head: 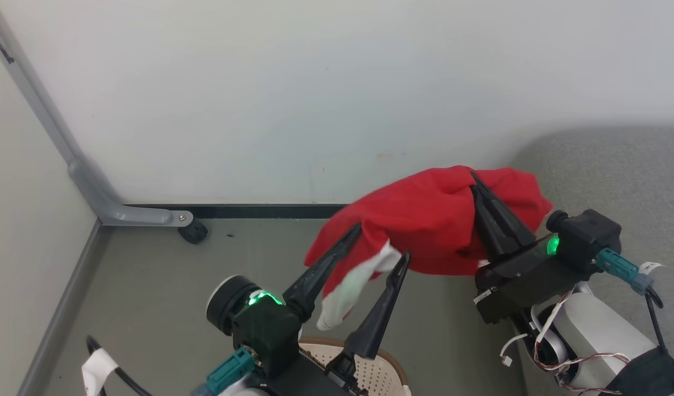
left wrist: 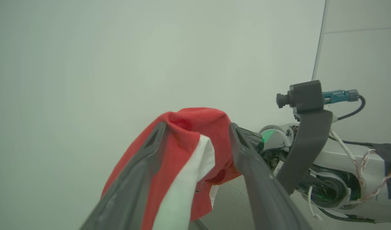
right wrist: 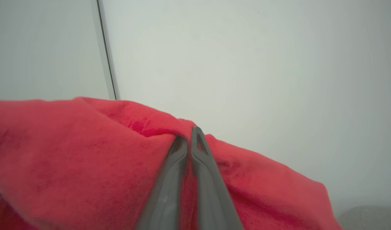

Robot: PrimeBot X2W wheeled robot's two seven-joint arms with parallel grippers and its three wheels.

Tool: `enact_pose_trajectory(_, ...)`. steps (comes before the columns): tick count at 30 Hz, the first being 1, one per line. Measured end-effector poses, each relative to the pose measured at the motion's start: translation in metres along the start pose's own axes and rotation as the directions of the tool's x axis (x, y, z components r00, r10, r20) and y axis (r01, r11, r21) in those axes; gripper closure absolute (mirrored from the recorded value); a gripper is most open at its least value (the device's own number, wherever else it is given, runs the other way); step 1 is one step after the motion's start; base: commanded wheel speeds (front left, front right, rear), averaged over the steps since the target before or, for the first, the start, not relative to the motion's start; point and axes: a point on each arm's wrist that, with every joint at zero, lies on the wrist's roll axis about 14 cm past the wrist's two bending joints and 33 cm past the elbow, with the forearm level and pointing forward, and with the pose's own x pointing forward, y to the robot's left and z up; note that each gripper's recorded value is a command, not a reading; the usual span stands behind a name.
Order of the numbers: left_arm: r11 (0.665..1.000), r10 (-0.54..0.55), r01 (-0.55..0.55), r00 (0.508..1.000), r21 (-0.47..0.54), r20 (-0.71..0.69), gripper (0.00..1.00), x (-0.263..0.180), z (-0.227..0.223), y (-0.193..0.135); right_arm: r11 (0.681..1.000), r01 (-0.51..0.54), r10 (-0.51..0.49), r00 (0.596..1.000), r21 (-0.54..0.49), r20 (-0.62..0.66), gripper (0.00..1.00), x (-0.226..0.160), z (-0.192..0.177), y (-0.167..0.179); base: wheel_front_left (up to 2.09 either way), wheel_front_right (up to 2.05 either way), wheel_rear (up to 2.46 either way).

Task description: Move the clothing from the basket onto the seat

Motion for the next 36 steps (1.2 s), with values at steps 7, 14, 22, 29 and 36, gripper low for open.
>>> enact_pose_trajectory(7,1.000,-0.016,0.016,0.997,0.003,-0.081,0.00,-0.011,-0.023,-0.008,0.997,0.075,-0.075,0.997,-0.013,0.010,1.00,-0.008,0.005,-0.022,0.00,0.00,0.00)
enact_pose_trajectory(14,1.000,-0.030,0.030,0.986,-0.004,-0.163,0.00,-0.022,-0.048,-0.012,0.983,0.177,-0.174,0.983,-0.050,0.063,1.00,-0.018,0.025,-0.060,0.00,0.00,0.00)
enact_pose_trajectory(22,0.997,-0.069,0.063,0.977,-0.034,-0.203,0.00,-0.020,-0.065,-0.020,0.950,0.303,-0.296,0.951,-0.078,0.091,1.00,-0.044,0.036,-0.102,0.00,0.00,0.00)
enact_pose_trajectory(29,0.992,-0.119,0.103,0.965,-0.078,-0.234,0.00,-0.014,-0.081,-0.030,0.921,0.379,-0.374,0.925,-0.085,0.070,1.00,-0.071,0.028,-0.120,0.00,0.00,0.00)
enact_pose_trajectory(36,0.976,-0.208,0.182,0.940,-0.117,-0.270,0.00,-0.001,-0.102,-0.044,0.851,0.516,-0.511,0.857,-0.095,0.074,1.00,-0.107,0.031,-0.158,0.00,0.00,0.00)
